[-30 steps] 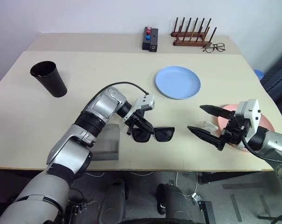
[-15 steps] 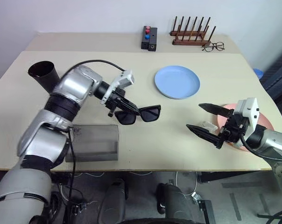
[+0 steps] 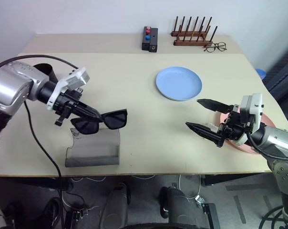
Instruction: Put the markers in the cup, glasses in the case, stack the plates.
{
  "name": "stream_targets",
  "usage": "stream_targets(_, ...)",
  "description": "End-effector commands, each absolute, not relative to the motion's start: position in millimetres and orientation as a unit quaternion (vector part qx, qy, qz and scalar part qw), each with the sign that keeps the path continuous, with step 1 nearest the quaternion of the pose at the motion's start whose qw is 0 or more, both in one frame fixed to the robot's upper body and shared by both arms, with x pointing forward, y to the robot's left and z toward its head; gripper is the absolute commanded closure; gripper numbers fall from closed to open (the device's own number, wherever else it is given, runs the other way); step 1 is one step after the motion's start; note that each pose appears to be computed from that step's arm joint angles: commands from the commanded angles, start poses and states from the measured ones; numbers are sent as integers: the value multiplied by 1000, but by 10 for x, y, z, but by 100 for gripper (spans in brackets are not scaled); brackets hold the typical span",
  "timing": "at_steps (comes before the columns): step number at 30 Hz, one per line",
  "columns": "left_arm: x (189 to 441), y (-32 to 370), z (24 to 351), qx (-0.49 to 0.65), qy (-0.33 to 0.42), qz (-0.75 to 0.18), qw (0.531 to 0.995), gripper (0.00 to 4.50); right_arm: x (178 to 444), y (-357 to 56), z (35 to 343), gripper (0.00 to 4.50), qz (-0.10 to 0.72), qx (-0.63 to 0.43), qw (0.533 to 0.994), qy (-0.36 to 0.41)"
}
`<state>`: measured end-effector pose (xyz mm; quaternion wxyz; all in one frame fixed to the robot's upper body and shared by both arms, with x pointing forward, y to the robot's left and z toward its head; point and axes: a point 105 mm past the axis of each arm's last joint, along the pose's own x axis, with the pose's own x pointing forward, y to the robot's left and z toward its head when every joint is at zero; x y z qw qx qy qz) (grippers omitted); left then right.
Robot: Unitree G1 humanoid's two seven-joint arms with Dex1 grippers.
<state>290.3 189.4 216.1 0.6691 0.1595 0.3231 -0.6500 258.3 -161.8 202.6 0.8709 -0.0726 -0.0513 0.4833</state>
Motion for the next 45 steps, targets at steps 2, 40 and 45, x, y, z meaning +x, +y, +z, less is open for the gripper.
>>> stream_targets(2,2792,1982,2170,171,318,-656,663,444,2524,-1504,2165,0,508,-86,852,-94)
stream_targets(40,2616,1944,1842,141,329,-680,640,444,2295,-1282,2185,0,593,-105,792,-104)
stream_targets(45,2616,2012,1879,140,337,-669,647,444,2311,-1277,2184,0,590,-105,793,-105)
